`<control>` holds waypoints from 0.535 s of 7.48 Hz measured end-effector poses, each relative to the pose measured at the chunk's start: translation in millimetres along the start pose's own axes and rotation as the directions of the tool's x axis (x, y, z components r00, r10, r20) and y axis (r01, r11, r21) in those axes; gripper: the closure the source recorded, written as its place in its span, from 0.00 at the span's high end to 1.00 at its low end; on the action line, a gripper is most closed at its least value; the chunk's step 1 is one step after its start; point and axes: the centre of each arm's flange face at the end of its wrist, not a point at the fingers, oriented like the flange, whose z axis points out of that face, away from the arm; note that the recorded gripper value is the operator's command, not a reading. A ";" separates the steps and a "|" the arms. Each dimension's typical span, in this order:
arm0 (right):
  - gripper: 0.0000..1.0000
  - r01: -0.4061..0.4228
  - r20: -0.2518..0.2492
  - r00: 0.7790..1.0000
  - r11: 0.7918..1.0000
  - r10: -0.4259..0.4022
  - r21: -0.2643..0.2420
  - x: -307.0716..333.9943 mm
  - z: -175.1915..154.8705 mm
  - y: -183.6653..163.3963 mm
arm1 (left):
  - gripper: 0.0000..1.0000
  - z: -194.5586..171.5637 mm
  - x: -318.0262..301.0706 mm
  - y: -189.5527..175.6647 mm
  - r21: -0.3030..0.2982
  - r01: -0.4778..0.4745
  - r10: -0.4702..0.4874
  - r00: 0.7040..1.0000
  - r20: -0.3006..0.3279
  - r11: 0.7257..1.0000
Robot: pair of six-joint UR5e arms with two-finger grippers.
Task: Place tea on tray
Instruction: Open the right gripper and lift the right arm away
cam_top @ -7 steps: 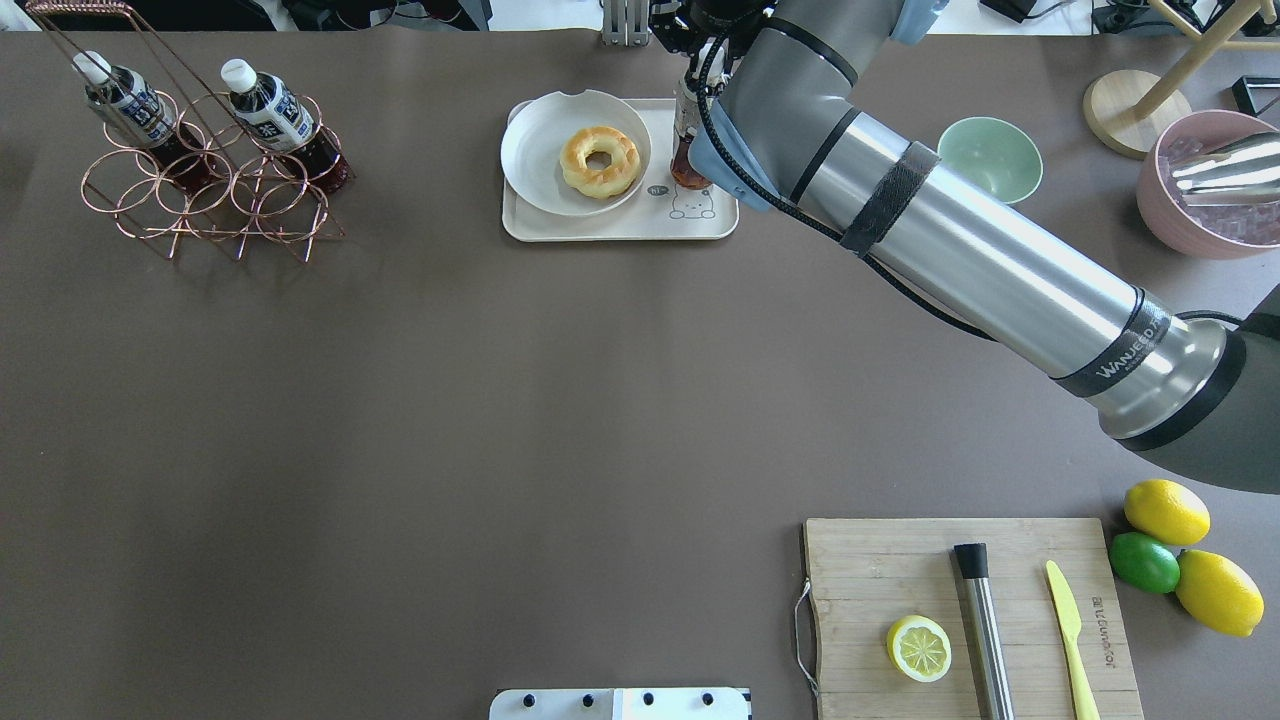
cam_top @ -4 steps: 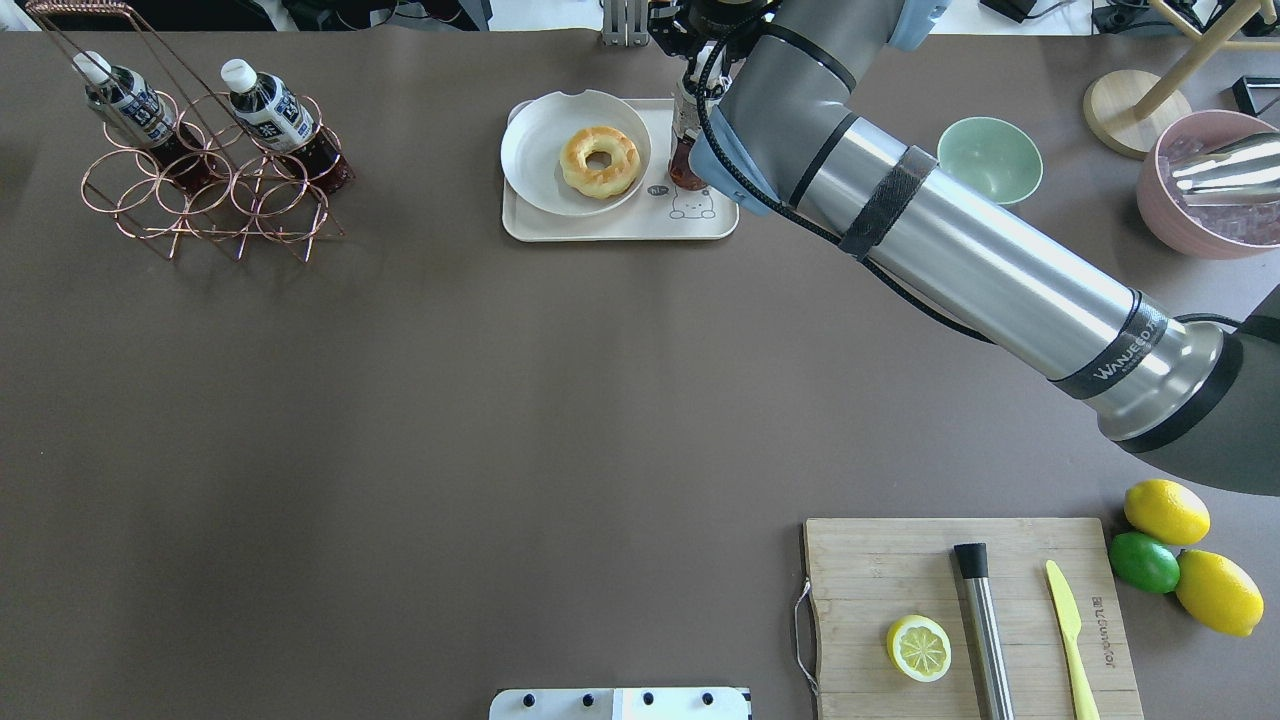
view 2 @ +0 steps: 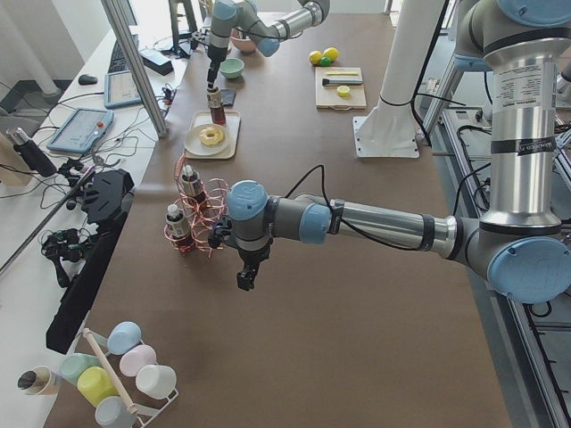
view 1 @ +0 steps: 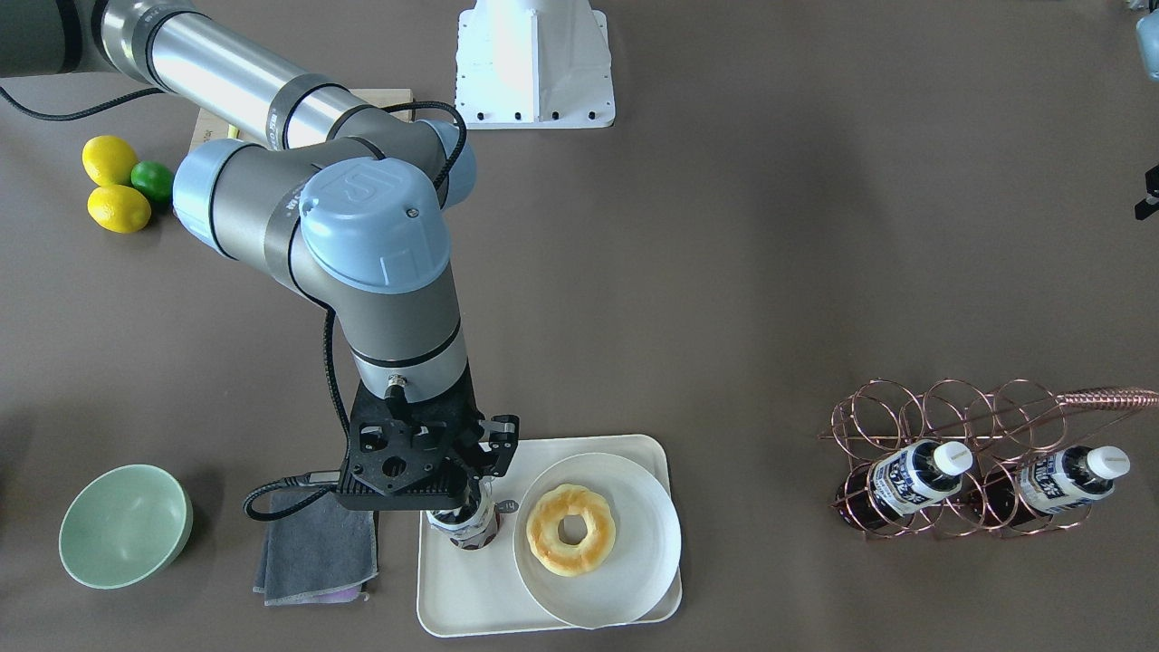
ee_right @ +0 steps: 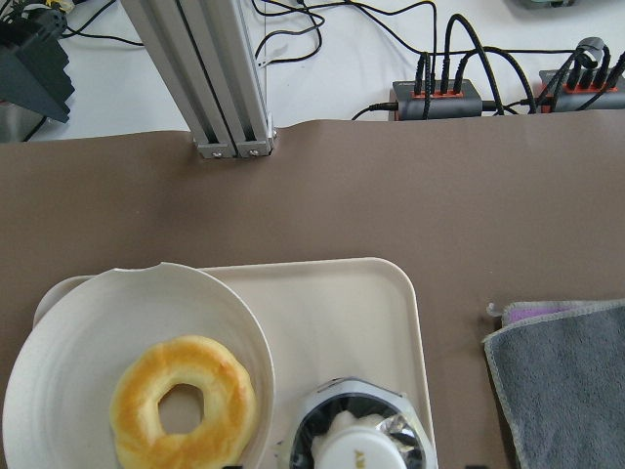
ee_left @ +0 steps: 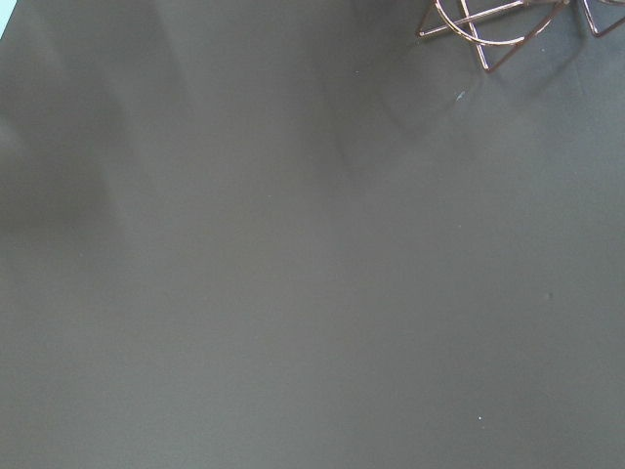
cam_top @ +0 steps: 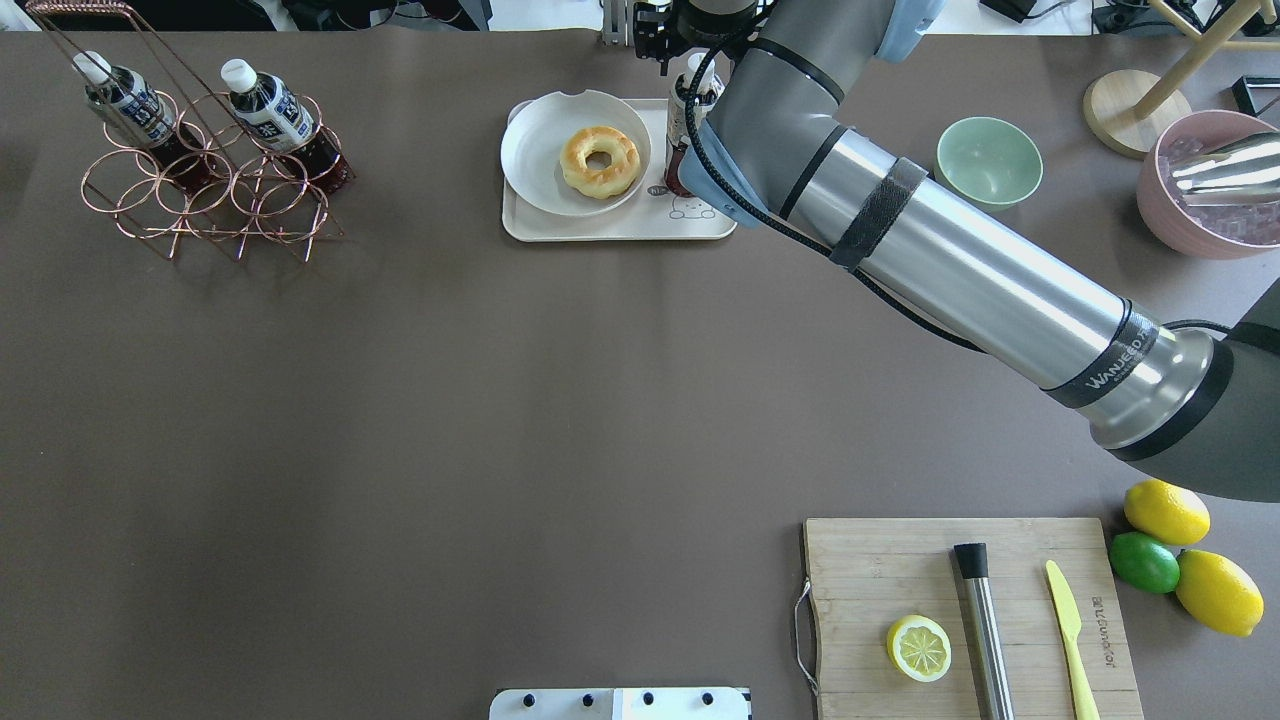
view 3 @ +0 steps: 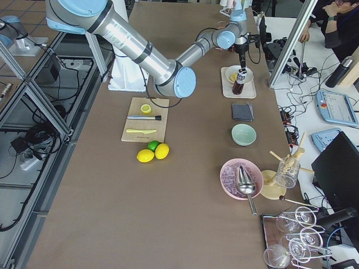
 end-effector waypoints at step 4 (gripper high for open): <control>0.99 0.002 0.041 0.999 0.996 0.001 -0.084 29.9 -49.5 -26.8 | 1.00 1.4 -1.5 1.4 -0.003 0.006 -0.006 1.000 -0.002 1.000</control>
